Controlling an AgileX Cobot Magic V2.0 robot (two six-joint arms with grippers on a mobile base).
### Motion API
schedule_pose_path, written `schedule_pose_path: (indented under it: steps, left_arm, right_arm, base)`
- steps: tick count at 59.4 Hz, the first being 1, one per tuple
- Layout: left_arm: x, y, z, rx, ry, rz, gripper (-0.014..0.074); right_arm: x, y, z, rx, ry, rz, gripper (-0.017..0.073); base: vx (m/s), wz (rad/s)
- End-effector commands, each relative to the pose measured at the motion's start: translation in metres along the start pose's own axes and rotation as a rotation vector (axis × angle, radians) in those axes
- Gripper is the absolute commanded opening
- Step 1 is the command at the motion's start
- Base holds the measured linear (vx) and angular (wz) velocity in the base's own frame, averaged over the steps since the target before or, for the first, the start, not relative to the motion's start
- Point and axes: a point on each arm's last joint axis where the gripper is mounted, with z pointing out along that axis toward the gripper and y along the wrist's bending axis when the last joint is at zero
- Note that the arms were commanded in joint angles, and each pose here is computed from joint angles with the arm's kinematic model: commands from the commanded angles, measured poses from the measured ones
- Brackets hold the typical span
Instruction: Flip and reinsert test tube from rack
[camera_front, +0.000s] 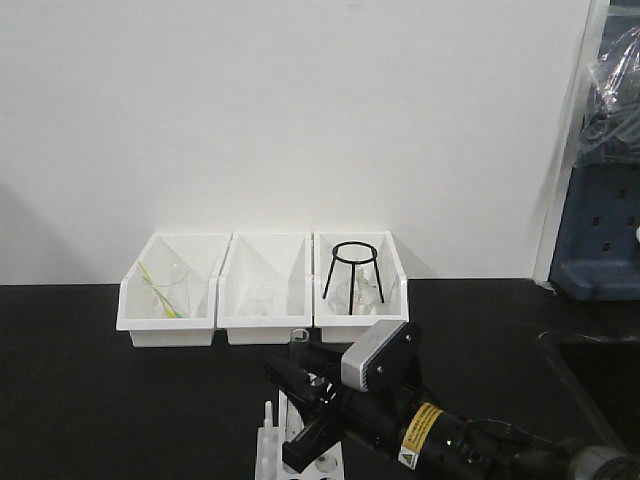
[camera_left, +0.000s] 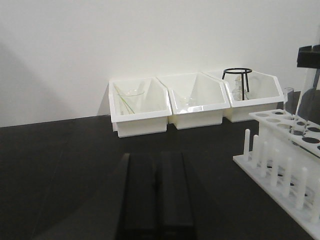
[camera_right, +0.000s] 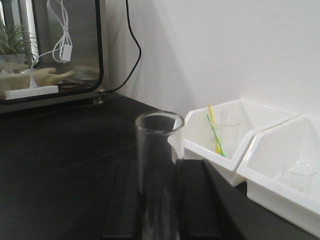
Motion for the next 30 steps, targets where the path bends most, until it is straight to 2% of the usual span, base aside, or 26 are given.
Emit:
schedule_pose_path:
  steps: [1,12,20,30]
  left_arm:
    - [-0.010,0.000,-0.001,-0.002,-0.094,-0.002,-0.0006]
    - [-0.010,0.000,-0.001,-0.002,-0.094,-0.002,-0.0006]
    - [-0.010,0.000,-0.001,-0.002,-0.094,-0.002,-0.0006]
    - [-0.010,0.000,-0.001,-0.002,-0.094,-0.002,-0.0006]
  right_arm:
    - [-0.021,-0.002,0.001,-0.009,-0.127,-0.029,-0.0007]
    - [0.001,-0.003,0.005,-0.014,-0.074,-0.039,-0.0007]
    - [0.014,-0.004,0.007,-0.014,-0.048,-0.023,-0.0006]
    - [0.020,-0.004,0.008,-0.015,-0.045,-0.015,0.0060]
  base:
    - [0.00,0.00]
    - [0.00,0.00]
    - [0.00,0.00]
    - [0.00,0.00]
